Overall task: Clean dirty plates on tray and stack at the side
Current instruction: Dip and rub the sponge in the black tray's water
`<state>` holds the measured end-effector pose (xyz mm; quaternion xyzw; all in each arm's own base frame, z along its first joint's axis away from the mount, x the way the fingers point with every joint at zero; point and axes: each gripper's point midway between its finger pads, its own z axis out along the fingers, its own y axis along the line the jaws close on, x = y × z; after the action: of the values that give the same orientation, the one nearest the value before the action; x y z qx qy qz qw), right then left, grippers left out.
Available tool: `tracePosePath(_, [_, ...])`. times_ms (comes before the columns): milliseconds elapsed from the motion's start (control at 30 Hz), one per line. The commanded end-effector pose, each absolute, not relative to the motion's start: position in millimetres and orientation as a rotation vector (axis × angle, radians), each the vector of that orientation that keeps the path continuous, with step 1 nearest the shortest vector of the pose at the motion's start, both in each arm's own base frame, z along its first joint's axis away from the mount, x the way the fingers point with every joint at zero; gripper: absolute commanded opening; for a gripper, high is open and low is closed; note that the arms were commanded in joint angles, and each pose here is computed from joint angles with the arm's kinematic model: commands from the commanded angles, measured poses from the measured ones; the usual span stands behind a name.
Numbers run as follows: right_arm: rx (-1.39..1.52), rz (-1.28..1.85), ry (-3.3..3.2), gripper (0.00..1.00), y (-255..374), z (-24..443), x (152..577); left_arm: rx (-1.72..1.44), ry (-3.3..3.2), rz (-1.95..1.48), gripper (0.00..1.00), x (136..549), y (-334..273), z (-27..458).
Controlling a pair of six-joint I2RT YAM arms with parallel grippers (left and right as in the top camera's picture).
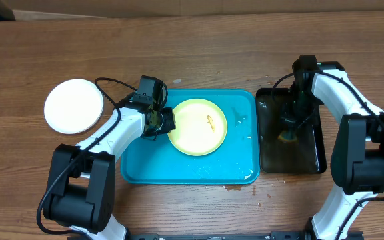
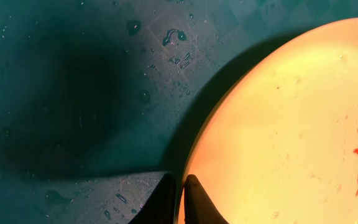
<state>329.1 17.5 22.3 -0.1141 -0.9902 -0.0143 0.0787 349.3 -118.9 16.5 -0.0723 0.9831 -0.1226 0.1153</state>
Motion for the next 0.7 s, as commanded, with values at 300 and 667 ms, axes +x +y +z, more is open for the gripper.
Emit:
tracePosePath(300, [-0.347, -0.088, -2.998, 0.04, 22, 33, 338, -0.203, 2.899, -0.34, 0.15, 346, -120, 11])
tracePosePath(667, [-0.339, -0.089, -3.007, 0.04, 22, 33, 341, -0.207, 2.921, -0.33, 0.1, 341, -118, 9])
